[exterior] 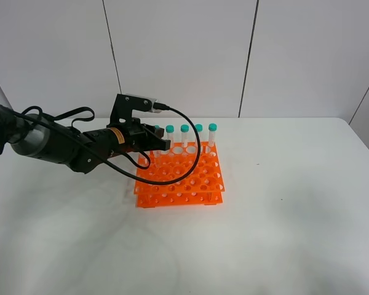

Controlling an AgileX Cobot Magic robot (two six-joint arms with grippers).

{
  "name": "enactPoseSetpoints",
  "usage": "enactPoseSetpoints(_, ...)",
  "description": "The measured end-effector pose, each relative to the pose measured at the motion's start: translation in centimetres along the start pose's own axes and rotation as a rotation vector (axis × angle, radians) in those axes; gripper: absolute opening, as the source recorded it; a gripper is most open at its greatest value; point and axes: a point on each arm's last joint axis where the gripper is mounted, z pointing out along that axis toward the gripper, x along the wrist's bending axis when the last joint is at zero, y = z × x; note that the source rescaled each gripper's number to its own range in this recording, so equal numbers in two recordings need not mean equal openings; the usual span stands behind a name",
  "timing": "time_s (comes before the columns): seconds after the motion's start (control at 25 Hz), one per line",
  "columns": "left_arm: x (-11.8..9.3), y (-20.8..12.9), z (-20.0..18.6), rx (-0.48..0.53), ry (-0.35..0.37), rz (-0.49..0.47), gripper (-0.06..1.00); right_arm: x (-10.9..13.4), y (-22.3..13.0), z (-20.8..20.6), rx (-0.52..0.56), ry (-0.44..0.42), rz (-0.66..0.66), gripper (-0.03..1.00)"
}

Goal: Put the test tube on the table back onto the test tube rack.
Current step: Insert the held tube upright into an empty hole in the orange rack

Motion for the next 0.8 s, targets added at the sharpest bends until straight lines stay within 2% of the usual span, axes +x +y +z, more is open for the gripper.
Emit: enactPoseSetpoints(0.8, -0.07, 0.00, -0.67, 0.014, 0.003, -0.032, 0.00, 0.00, 0.00, 0.00, 0.000, 0.000, 0.000, 0.81)
